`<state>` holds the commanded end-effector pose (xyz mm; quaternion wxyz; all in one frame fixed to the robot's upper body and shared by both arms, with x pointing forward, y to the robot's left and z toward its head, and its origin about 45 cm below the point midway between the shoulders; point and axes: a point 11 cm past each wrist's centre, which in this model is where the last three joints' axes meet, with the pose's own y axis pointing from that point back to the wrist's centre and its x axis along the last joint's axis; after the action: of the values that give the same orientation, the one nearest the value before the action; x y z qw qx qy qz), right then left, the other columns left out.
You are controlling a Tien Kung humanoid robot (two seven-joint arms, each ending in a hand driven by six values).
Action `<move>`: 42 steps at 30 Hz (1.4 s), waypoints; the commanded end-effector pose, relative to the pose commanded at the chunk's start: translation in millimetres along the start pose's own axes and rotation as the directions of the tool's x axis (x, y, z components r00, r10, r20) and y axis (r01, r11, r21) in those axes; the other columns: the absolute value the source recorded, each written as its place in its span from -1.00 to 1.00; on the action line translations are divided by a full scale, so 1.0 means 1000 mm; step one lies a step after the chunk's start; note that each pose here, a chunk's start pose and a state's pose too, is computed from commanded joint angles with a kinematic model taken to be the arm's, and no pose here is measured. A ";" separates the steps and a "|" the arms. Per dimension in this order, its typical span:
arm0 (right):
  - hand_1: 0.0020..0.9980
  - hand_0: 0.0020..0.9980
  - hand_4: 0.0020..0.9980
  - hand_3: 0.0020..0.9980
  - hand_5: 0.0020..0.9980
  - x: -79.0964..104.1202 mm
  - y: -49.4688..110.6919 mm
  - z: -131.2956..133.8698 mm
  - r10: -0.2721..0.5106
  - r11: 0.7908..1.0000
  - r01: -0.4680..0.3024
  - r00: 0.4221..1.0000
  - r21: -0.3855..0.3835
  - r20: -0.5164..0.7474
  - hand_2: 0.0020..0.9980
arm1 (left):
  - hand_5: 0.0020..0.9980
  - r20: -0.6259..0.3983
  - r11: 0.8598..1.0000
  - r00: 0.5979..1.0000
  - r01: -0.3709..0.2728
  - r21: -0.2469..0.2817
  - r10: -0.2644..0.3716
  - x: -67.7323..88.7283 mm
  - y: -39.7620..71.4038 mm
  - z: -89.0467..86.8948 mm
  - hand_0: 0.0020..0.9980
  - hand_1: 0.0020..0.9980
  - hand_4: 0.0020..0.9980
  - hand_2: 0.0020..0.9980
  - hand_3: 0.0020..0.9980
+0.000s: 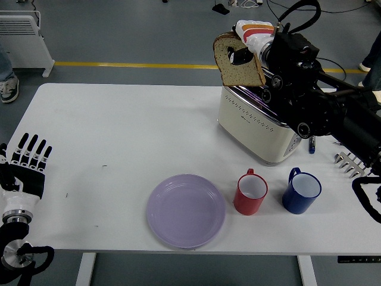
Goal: Push plate across desktop,pick up the break from the machine,place the break in the plate
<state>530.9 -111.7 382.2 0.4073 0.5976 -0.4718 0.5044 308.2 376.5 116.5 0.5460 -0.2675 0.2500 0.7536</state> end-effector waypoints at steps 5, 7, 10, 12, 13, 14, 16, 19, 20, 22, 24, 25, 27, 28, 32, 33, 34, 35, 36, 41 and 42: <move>-0.28 -0.47 -0.29 -0.02 -0.58 0.019 0.008 -0.012 0.048 0.998 -0.051 0.997 0.049 0.052 -0.15 | 1.00 0.000 1.000 1.000 -0.001 0.000 0.001 0.000 0.000 0.000 0.64 0.57 0.11 0.55 0.49; -0.28 -0.47 -0.29 -0.02 -0.58 0.019 0.013 -0.016 0.050 0.996 -0.057 0.994 0.067 0.097 -0.15 | 1.00 0.000 1.000 1.000 0.000 0.000 0.000 0.000 0.000 0.000 0.64 0.57 0.11 0.55 0.49; -0.27 -0.44 -0.28 -0.01 -0.55 0.006 0.024 -0.021 -0.012 0.995 -0.005 0.985 0.095 0.171 -0.14 | 1.00 -0.001 1.000 1.000 -0.002 -0.002 0.002 0.001 0.000 0.001 0.63 0.57 0.12 0.55 0.49; -0.27 -0.44 -0.28 -0.01 -0.55 -0.009 0.034 -0.025 -0.080 0.991 0.055 0.975 0.120 0.208 -0.14 | 1.00 -0.001 1.000 1.000 -0.003 -0.003 0.003 0.001 0.000 0.001 0.63 0.57 0.12 0.55 0.49; -0.27 -0.44 -0.28 -0.01 -0.55 -0.022 0.040 -0.024 -0.129 0.987 0.103 0.968 0.125 0.217 -0.14 | 1.00 0.000 1.000 1.000 -0.005 -0.003 0.005 0.002 0.001 0.001 0.63 0.57 0.12 0.55 0.49; -0.27 -0.44 -0.28 -0.01 -0.55 -0.029 0.045 -0.029 -0.164 0.981 0.133 0.958 0.144 0.234 -0.14 | 1.00 0.000 1.000 1.000 -0.005 -0.003 0.005 0.002 0.001 0.001 0.63 0.57 0.12 0.55 0.49; -0.19 -0.29 -0.26 0.01 -0.54 -0.051 0.059 -0.032 -0.255 0.960 0.215 0.932 0.177 0.256 -0.09 | 1.00 0.001 1.000 1.000 -0.001 -0.005 0.001 0.001 0.000 0.002 0.63 0.56 0.11 0.55 0.49; -0.19 -0.29 -0.26 0.01 -0.54 -0.079 0.081 -0.043 -0.386 0.915 0.325 0.878 0.239 0.282 -0.09 | 1.00 -0.001 1.000 1.000 -0.001 -0.008 0.001 0.001 0.000 0.003 0.63 0.56 0.11 0.55 0.49; -0.19 -0.29 -0.26 0.01 -0.54 -0.088 0.089 -0.047 -0.426 0.897 0.359 0.857 0.257 0.291 -0.09 | 1.00 -0.001 1.000 1.000 -0.002 -0.009 0.002 0.001 0.000 0.004 0.63 0.56 0.11 0.55 0.49; -0.16 -0.22 -0.25 0.02 -0.52 -0.103 0.100 -0.052 -0.491 0.865 0.411 0.809 0.287 0.322 -0.06 | 1.00 -0.001 1.000 1.000 -0.002 -0.009 0.002 0.001 0.000 0.004 0.63 0.56 0.11 0.55 0.49; -0.16 -0.22 -0.25 0.02 -0.52 -0.115 0.108 -0.054 -0.538 0.840 0.448 0.763 0.307 0.359 -0.06 | 1.00 0.000 1.000 1.000 -0.001 -0.009 0.001 0.001 0.000 0.004 0.63 0.56 0.11 0.55 0.49; -0.16 -0.22 -0.25 0.02 -0.52 -0.120 0.111 -0.054 -0.555 0.830 0.461 0.743 0.314 0.375 -0.06 | 1.00 0.000 1.000 1.000 -0.001 -0.009 0.001 0.001 0.000 0.004 0.63 0.56 0.11 0.55 0.49; -0.11 -0.11 -0.25 0.02 -0.52 -0.123 0.113 -0.054 -0.564 0.824 0.469 0.729 0.318 0.388 -0.05 | 1.00 0.000 1.000 1.000 -0.001 -0.009 0.001 0.001 0.000 0.004 0.63 0.56 0.12 0.55 0.49; -0.11 -0.11 -0.25 0.02 -0.52 -0.135 0.118 -0.053 -0.580 0.814 0.485 0.712 0.319 0.397 -0.05 | 1.00 0.000 1.000 1.000 -0.003 -0.008 0.003 0.002 0.000 0.004 0.63 0.56 0.12 0.55 0.49; -0.11 -0.11 -0.25 0.02 -0.52 -0.168 0.132 -0.047 -0.623 0.782 0.536 0.671 0.317 0.402 -0.05 | 1.00 0.001 1.000 1.000 -0.008 -0.008 0.008 0.004 0.001 0.003 0.63 0.56 0.12 0.55 0.49; -0.10 -0.08 -0.24 0.03 -0.50 -0.176 0.135 -0.046 -0.634 0.773 0.547 0.659 0.321 0.406 -0.04 | 1.00 0.001 1.000 1.000 -0.009 -0.007 0.009 0.004 0.002 0.003 0.63 0.56 0.11 0.55 0.49; -0.10 -0.08 -0.24 0.03 -0.50 -0.183 0.138 -0.047 -0.643 0.766 0.555 0.646 0.325 0.411 -0.04 | 1.00 0.002 1.000 1.000 -0.010 -0.006 0.010 0.004 0.002 0.003 0.63 0.56 0.11 0.55 0.49; -0.10 -0.08 -0.24 0.03 -0.50 -0.189 0.140 -0.047 -0.648 0.761 0.560 0.638 0.327 0.416 -0.04 | 1.00 0.002 1.000 1.000 -0.011 -0.006 0.011 0.005 0.002 0.003 0.63 0.56 0.11 0.55 0.49; -0.10 -0.08 -0.24 0.03 -0.50 -0.192 0.141 -0.047 -0.650 0.759 0.562 0.635 0.328 0.418 -0.04 | 1.00 0.002 1.000 1.000 -0.012 -0.006 0.012 0.005 0.002 0.003 0.63 0.56 0.11 0.55 0.49; -0.07 -0.03 -0.21 0.06 -0.48 -0.213 0.145 -0.048 -0.661 0.750 0.573 0.635 0.331 0.400 -0.01 | 1.00 0.004 1.000 1.000 -0.008 -0.001 0.008 0.004 0.002 0.001 0.63 0.56 0.12 0.55 0.49; -0.07 -0.03 -0.21 0.06 -0.48 -0.214 0.144 -0.048 -0.658 0.753 0.569 0.642 0.332 0.393 -0.01 | 1.00 0.004 1.000 1.000 -0.008 0.000 0.008 0.004 0.003 0.001 0.63 0.56 0.12 0.55 0.49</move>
<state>370.2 -64.7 179.8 0.3669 0.8625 -0.2797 0.2077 304.5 379.2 114.5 0.5436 -0.2650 0.2499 0.7562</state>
